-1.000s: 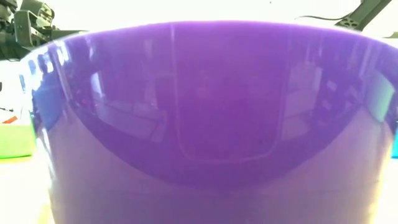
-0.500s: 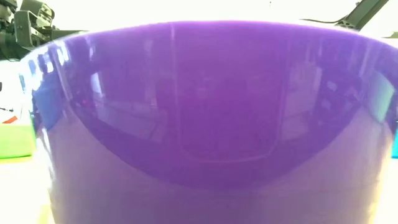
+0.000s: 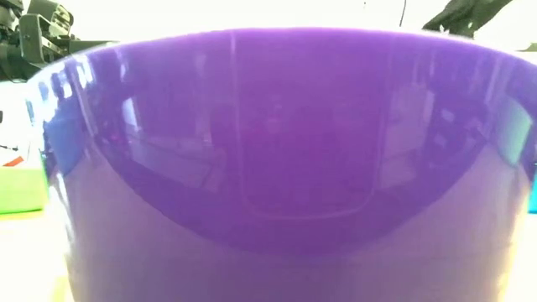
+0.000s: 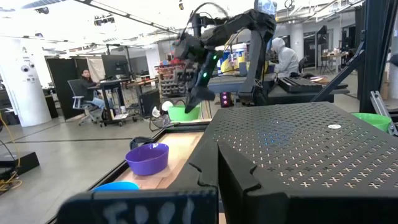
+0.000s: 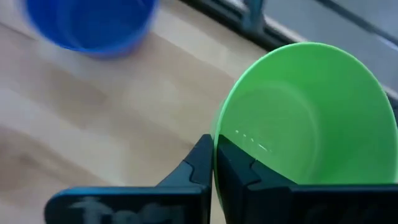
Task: Pick & Place Mini bowls
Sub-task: Put the top right green bowl on the shelf
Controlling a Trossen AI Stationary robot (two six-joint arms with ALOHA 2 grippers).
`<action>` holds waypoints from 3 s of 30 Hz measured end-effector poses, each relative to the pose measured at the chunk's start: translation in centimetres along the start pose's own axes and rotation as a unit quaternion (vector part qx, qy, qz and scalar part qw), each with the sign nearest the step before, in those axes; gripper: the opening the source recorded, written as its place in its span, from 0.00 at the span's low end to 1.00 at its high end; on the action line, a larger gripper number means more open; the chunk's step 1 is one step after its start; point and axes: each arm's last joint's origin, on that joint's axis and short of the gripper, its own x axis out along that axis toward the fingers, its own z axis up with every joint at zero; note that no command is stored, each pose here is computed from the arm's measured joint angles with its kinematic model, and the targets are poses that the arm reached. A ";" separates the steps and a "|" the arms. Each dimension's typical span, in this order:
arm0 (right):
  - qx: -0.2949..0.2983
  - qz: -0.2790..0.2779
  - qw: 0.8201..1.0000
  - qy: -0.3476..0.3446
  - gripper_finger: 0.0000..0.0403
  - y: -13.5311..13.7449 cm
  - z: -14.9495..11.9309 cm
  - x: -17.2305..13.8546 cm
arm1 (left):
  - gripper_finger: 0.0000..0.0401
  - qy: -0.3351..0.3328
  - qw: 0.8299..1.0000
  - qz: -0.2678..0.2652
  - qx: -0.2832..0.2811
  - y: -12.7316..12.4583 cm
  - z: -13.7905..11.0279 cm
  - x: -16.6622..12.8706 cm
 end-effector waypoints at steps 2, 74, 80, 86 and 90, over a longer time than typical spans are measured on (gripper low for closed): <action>-0.011 0.014 1.000 -0.016 0.02 0.5 0.2 -1.2 | 0.00 0.000 1.000 0.000 0.000 0.0 0.0 0.0; -0.500 0.262 0.824 -0.046 0.02 22.6 -7.1 -16.7 | 0.00 0.001 1.000 0.000 0.018 0.0 0.0 0.0; -0.504 0.269 0.820 -0.040 0.02 22.6 -7.2 -16.8 | 0.00 0.001 1.000 0.000 0.018 0.0 0.0 0.0; -0.502 0.269 0.821 -0.039 0.02 22.6 -7.2 -16.8 | 0.00 0.001 1.000 0.000 0.017 0.0 0.0 0.0; -0.502 0.269 0.821 -0.039 0.02 22.6 -7.2 -16.7 | 0.00 0.001 1.000 0.000 0.017 0.0 0.0 0.0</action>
